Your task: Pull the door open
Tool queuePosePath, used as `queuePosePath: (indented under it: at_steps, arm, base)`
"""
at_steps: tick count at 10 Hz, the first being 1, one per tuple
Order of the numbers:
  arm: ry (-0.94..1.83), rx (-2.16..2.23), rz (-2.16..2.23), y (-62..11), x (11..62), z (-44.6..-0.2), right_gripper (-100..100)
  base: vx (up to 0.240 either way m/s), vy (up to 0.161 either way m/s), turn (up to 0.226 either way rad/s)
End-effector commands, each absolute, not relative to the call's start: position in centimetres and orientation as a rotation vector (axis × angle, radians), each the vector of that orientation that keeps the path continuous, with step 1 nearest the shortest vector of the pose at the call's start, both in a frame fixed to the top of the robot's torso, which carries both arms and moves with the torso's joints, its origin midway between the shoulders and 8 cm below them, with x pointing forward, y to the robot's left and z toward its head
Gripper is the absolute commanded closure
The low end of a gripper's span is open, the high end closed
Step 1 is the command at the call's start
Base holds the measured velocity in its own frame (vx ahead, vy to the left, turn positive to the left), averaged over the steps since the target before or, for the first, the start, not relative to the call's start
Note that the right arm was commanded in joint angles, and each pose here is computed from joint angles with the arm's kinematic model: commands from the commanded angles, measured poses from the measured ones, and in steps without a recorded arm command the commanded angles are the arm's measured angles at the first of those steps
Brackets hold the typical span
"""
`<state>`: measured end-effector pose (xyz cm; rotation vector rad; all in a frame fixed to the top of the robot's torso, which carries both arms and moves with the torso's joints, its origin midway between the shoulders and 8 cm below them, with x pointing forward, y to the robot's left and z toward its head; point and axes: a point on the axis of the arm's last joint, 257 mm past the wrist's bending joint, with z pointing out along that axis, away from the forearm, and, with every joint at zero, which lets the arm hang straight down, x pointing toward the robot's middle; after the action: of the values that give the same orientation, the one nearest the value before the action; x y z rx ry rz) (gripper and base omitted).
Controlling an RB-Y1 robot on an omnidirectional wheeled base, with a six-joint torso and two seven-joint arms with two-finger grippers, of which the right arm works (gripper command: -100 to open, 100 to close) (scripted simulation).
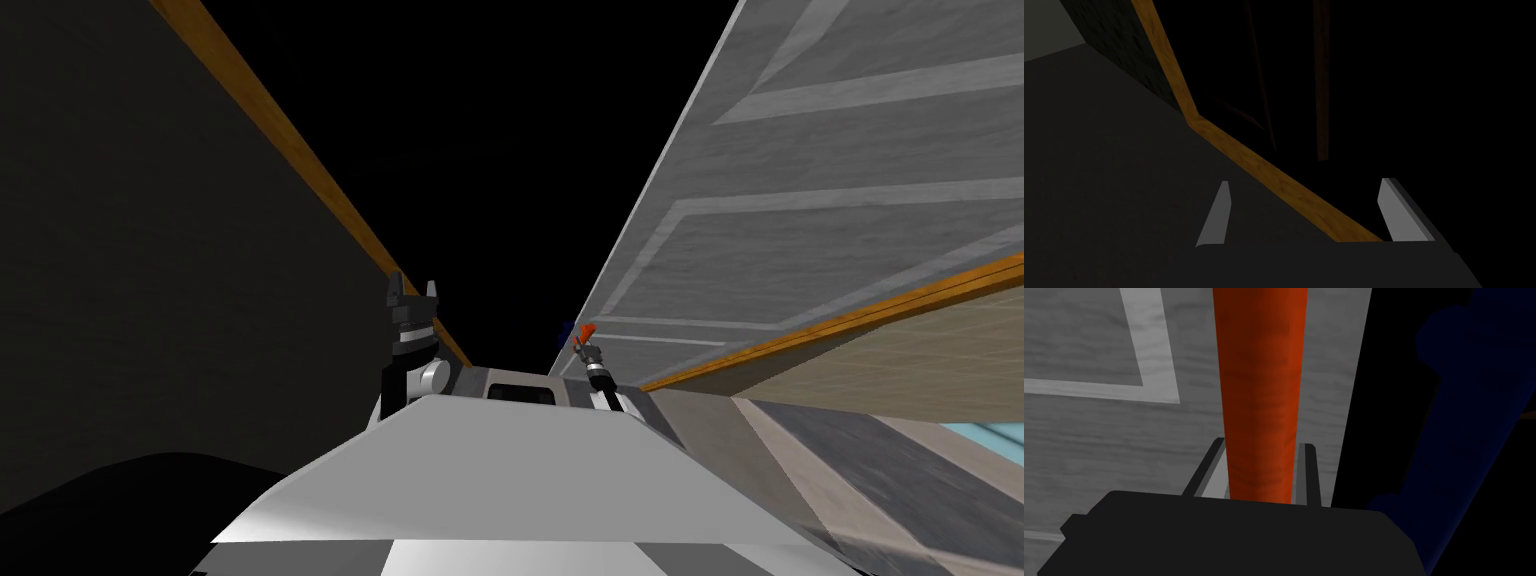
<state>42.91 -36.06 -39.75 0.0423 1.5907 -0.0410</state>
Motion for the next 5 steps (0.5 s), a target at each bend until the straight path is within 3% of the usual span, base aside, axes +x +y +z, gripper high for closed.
queuePosePath:
  at_steps: [1,5]
  arm:
    - [1.609,0.07,-0.053,-37.5,41.8,-40.4,100]
    - [1.629,0.103,-0.068,-39.3,40.5,-41.1,100]
  base:
    - [-0.111,-0.024,-0.015]
    - [-0.14,-0.002,-0.045]
